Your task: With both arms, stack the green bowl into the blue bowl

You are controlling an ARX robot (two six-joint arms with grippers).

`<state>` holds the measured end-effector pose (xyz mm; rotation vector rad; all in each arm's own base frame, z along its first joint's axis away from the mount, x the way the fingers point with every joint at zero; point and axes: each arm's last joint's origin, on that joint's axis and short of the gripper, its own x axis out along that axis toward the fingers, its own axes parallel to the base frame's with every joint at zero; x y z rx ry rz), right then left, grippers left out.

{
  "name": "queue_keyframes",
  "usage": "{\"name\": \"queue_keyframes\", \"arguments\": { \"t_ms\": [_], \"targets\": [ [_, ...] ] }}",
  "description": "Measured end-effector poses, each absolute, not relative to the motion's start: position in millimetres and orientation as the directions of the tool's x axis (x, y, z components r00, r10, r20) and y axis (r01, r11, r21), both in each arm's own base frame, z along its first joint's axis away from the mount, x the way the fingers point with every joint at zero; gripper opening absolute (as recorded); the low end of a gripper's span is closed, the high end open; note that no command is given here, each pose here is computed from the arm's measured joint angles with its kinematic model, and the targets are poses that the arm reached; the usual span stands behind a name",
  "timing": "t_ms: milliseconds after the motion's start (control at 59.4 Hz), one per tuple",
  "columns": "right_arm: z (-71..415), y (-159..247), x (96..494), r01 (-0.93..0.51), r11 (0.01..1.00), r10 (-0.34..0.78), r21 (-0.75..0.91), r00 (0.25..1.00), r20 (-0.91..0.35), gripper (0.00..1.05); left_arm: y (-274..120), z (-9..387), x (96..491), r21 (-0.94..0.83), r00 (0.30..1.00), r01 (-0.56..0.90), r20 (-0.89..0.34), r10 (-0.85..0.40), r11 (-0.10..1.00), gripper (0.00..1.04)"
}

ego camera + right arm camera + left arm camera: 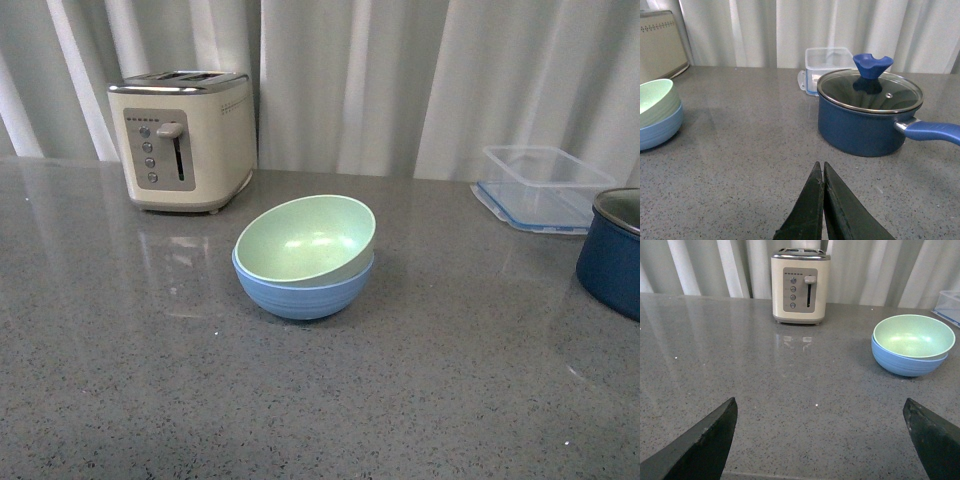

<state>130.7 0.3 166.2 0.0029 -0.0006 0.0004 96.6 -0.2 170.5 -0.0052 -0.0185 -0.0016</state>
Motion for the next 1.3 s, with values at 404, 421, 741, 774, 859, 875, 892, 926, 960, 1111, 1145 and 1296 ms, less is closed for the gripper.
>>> {"name": "queue_keyframes", "arguments": {
  "t_ms": [404, 421, 741, 774, 859, 875, 892, 926, 960, 1111, 1145, 1296],
  "targets": [
    [168, 0, 118, -0.001, 1.0, 0.001, 0.003, 1.0, 0.007, 0.01, 0, 171, 97, -0.005, 1.0, 0.002, 0.019, -0.002, 1.0, 0.98],
    [168, 0, 118, -0.001, 1.0, 0.001, 0.003, 1.0, 0.007, 0.01, 0, 171, 97, -0.005, 1.0, 0.002, 0.019, -0.002, 1.0, 0.98],
    [168, 0, 111, -0.001, 1.0, 0.001, 0.003, 1.0, 0.008, 0.01, 0, 171, 97, -0.005, 1.0, 0.002, 0.019, -0.002, 1.0, 0.98],
    [168, 0, 111, -0.001, 1.0, 0.001, 0.002, 1.0, 0.008, 0.01, 0, 171, 97, -0.005, 1.0, 0.002, 0.019, -0.002, 1.0, 0.98],
    [168, 0, 109, -0.001, 1.0, 0.001, 0.002, 1.0, 0.009, 0.01, 0, 171, 97, -0.005, 1.0, 0.002, 0.019, -0.002, 1.0, 0.98],
    [168, 0, 109, -0.001, 1.0, 0.001, 0.002, 1.0, 0.009, 0.01, 0, 171, 97, -0.005, 1.0, 0.002, 0.019, -0.002, 1.0, 0.98],
    [168, 0, 109, -0.001, 1.0, 0.001, 0.002, 1.0, 0.009, 0.01, 0, 171, 97, -0.005, 1.0, 0.002, 0.019, -0.002, 1.0, 0.98],
    [168, 0, 108, -0.001, 1.0, 0.001, 0.002, 1.0, 0.009, 0.01, 0, 171, 97, -0.005, 1.0, 0.002, 0.019, -0.002, 1.0, 0.98],
    [168, 0, 108, -0.001, 1.0, 0.001, 0.002, 1.0, 0.008, 0.01, 0, 171, 97, -0.005, 1.0, 0.002, 0.019, -0.002, 1.0, 0.98],
    [165, 0, 98, -0.003, 1.0, 0.003, 0.002, 1.0, 0.003, 0.01, 0, 171, 97, -0.005, 1.0, 0.001, 0.019, -0.001, 1.0, 0.98],
    [166, 0, 98, -0.003, 1.0, 0.003, 0.002, 1.0, 0.006, 0.01, 0, 171, 97, -0.005, 1.0, 0.002, 0.019, -0.002, 1.0, 0.98],
    [165, 0, 98, -0.002, 1.0, 0.002, 0.002, 1.0, 0.002, 0.15, 0, 170, 97, -0.005, 1.0, 0.001, 0.017, -0.001, 1.0, 0.98]
  ]
}}
